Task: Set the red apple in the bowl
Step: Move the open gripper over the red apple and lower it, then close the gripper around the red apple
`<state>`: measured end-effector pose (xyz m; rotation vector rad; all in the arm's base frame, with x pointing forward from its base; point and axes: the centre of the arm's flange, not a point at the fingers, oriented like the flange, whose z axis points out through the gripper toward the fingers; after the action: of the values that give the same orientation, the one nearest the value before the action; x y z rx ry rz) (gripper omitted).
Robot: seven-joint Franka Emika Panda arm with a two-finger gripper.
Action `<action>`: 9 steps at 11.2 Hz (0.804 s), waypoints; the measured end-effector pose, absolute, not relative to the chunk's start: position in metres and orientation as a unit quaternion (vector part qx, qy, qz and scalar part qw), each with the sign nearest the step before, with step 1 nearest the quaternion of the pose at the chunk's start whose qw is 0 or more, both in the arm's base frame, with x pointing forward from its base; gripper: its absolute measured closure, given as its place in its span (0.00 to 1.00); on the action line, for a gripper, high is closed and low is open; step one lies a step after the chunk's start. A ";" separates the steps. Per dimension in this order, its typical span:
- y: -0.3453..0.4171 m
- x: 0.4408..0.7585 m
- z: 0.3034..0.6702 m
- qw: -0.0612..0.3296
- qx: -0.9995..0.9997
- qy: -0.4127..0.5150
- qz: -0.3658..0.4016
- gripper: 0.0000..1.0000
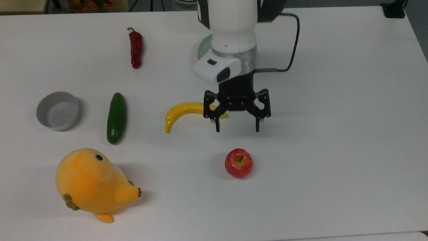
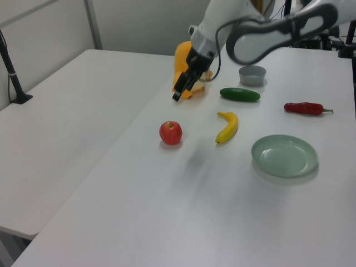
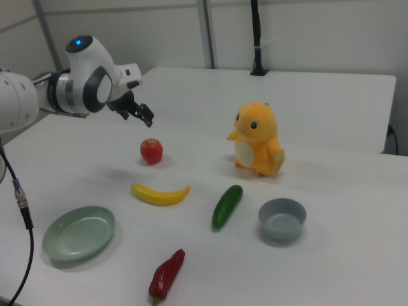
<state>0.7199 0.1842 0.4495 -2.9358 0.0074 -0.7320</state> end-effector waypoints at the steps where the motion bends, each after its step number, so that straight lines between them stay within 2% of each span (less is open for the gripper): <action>1: 0.189 0.725 0.430 0.054 -0.967 -0.005 -0.249 0.00; 5: 0.207 0.735 0.369 0.024 -0.961 -0.029 -0.274 0.00; 9: 0.218 0.739 0.331 -0.005 -0.954 -0.035 -0.299 0.00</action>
<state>0.7389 0.2177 0.3310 -3.0063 -0.1099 -0.9428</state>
